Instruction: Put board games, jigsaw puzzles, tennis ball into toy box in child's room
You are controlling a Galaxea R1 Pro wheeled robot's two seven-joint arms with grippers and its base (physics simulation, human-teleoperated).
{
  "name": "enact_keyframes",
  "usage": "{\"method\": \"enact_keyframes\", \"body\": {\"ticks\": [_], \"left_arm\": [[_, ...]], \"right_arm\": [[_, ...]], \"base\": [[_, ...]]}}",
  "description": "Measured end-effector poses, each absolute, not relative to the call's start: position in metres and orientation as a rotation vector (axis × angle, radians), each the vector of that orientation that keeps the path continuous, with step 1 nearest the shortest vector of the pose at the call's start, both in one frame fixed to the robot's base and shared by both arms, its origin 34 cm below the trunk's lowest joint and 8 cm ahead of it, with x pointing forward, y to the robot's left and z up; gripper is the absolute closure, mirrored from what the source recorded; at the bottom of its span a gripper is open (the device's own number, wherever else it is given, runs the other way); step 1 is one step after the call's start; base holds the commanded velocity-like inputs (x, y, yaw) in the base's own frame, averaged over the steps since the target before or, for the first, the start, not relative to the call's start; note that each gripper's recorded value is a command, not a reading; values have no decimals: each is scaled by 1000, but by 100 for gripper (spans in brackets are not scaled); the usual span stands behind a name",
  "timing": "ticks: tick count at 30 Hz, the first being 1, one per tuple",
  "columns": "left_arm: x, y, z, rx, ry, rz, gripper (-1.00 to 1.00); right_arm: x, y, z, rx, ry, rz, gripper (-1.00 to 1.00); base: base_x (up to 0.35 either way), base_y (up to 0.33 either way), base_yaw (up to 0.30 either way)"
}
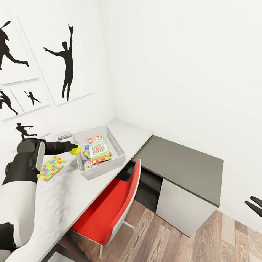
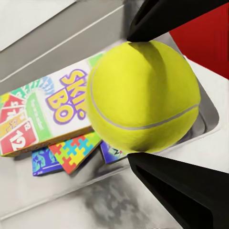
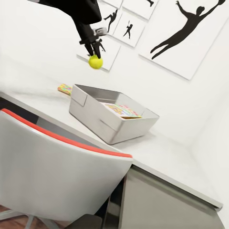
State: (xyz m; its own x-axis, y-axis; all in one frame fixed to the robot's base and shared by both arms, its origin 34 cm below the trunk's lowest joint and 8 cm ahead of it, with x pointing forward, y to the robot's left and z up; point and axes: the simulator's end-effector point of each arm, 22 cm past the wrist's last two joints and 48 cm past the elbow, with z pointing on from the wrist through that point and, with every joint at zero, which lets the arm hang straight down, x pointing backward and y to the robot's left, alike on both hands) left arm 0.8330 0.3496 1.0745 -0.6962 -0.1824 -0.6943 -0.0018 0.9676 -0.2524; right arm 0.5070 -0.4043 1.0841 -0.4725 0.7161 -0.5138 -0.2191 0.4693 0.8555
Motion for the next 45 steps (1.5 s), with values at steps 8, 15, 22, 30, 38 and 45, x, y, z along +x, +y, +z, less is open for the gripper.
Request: {"method": "enact_keyframes", "body": {"ticks": [8,15,22,30,38,45], "left_arm": [[833,345,1071,-98,2337,-277,100],[833,344,1070,-94,2341,-274,100],[834,344,1064,-93,2349,-272,100],[832,343,1048,-101,2381,-276,100],[833,344,1039,-107,2393,-278,100],[833,343,1032,-109,2403,-283,100]], "right_arm": [[507,-404,1084,427,1726,1180,-100],[507,-405,1084,428,1728,1180,-100],[508,-405,1081,431,1734,1177,-100],[509,-406,1078,438,1743,1174,-100],[510,-407,1073,446,1753,1173,-100],[510,-407,1069,453,1761,1173,-100]], "base": [[48,0,0],[5,0,0],[0,0,0],[0,0,0],[0,0,0],[0,0,0]]}}
